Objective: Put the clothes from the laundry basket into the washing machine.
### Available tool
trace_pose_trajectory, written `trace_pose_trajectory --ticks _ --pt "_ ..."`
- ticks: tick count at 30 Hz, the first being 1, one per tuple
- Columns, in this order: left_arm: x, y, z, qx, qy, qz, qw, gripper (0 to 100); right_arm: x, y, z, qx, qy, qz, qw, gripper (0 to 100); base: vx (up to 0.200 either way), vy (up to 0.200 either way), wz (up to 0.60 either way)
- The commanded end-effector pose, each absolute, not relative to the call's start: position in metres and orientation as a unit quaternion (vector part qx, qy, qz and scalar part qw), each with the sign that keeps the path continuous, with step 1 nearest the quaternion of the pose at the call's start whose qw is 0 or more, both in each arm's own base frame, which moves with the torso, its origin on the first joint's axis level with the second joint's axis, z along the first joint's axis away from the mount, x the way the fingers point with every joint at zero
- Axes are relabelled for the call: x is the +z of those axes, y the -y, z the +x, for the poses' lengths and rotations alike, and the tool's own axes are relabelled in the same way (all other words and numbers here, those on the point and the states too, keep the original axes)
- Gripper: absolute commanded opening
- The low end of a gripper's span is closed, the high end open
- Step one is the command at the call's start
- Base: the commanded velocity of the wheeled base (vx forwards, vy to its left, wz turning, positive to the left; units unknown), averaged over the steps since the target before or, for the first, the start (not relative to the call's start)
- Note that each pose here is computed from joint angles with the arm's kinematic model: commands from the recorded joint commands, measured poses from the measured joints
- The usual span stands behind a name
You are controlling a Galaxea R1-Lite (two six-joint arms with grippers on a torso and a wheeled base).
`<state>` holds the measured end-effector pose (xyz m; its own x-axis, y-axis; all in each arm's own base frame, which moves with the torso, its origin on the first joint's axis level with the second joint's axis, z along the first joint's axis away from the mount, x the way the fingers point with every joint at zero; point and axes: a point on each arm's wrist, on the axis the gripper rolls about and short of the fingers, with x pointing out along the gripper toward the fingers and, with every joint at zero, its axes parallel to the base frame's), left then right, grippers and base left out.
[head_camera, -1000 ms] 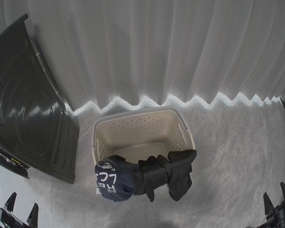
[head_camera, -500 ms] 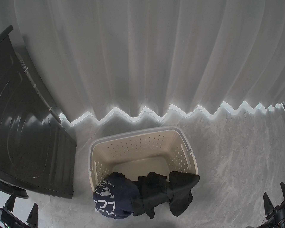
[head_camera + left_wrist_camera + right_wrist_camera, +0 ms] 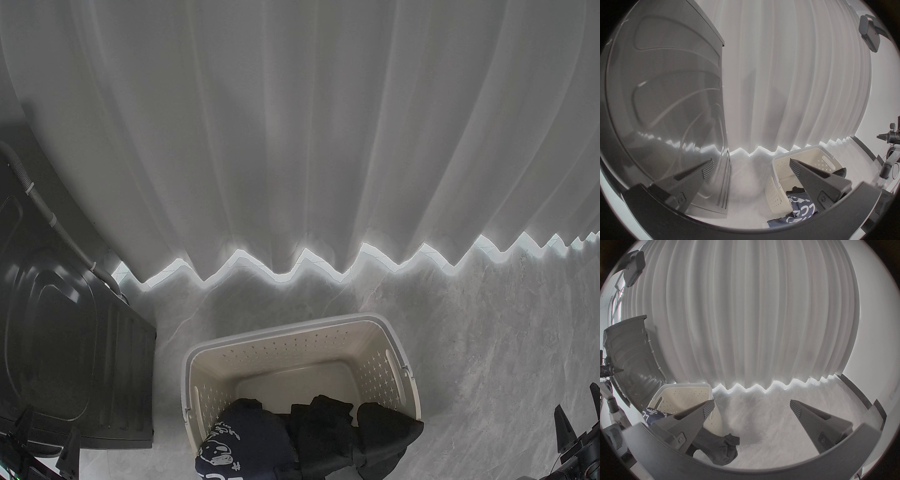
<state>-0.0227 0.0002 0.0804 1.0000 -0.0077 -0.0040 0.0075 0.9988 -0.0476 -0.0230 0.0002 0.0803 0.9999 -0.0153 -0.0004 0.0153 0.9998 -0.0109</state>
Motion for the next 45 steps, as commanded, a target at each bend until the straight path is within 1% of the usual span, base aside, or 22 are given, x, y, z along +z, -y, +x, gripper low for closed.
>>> trace_pose_trajectory --ticks 1,39,45 --pt "0.0756 -0.0002 -0.0229 -0.004 -0.001 -0.025 1.0 100 0.075 -0.0002 -0.0228 -0.008 -0.002 -0.006 1.0 100 0.0 0.0 0.0" --pt "0.0756 -0.0002 -0.0229 -0.004 -0.001 -0.024 1.0 100 0.075 -0.0001 -0.0228 -0.008 -0.002 -0.005 1.0 100 0.0 0.0 0.0" --pt "0.0756 -0.0002 -0.0229 -0.004 -0.001 -0.025 1.0 100 0.075 -0.0002 -0.0228 -0.008 -0.002 -0.005 1.0 100 -0.2 0.0 0.0"
